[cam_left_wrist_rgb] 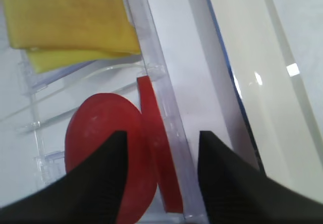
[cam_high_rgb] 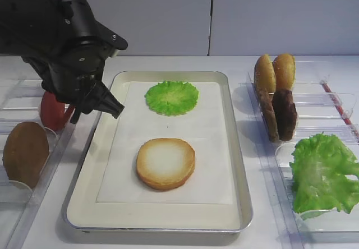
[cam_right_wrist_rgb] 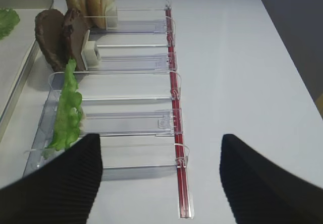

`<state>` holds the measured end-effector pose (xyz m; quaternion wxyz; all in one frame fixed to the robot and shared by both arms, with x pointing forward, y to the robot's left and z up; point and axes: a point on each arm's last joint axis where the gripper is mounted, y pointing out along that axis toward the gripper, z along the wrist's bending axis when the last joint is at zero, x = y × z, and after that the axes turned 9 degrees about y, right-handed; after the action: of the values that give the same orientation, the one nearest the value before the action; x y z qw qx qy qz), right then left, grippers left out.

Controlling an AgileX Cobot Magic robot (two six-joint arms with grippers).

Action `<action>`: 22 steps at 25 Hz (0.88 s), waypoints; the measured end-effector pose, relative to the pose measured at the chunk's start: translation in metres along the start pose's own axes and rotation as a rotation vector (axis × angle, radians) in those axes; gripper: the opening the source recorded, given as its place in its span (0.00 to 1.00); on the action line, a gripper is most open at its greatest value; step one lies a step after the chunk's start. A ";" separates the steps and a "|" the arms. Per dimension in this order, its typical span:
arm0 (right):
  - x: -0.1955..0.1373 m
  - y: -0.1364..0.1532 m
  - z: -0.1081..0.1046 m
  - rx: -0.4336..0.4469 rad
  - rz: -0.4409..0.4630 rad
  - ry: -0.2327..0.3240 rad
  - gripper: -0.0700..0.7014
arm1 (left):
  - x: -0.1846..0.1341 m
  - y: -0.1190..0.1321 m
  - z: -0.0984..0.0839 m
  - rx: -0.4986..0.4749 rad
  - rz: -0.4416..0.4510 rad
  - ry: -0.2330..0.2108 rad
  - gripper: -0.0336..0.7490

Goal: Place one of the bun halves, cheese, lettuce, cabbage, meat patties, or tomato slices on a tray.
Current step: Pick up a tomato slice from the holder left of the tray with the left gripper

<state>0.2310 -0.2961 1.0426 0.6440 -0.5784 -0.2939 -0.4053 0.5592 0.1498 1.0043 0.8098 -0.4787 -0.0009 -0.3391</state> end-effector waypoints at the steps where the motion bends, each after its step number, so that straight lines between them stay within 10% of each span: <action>1: 0.000 0.000 0.000 0.000 0.000 0.000 0.77 | 0.000 0.000 0.000 0.000 0.000 -0.003 0.46; 13: 0.000 0.000 0.000 0.000 0.000 0.000 0.77 | 0.000 0.000 0.001 0.009 -0.005 -0.004 0.14; 22: 0.000 0.000 0.000 0.000 0.000 0.000 0.77 | -0.001 -0.002 -0.001 0.026 0.011 0.004 0.14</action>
<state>0.2310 -0.2961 1.0426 0.6440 -0.5784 -0.2939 -0.4053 0.5570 0.1489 1.0053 0.8178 -0.4675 -0.0008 -0.3355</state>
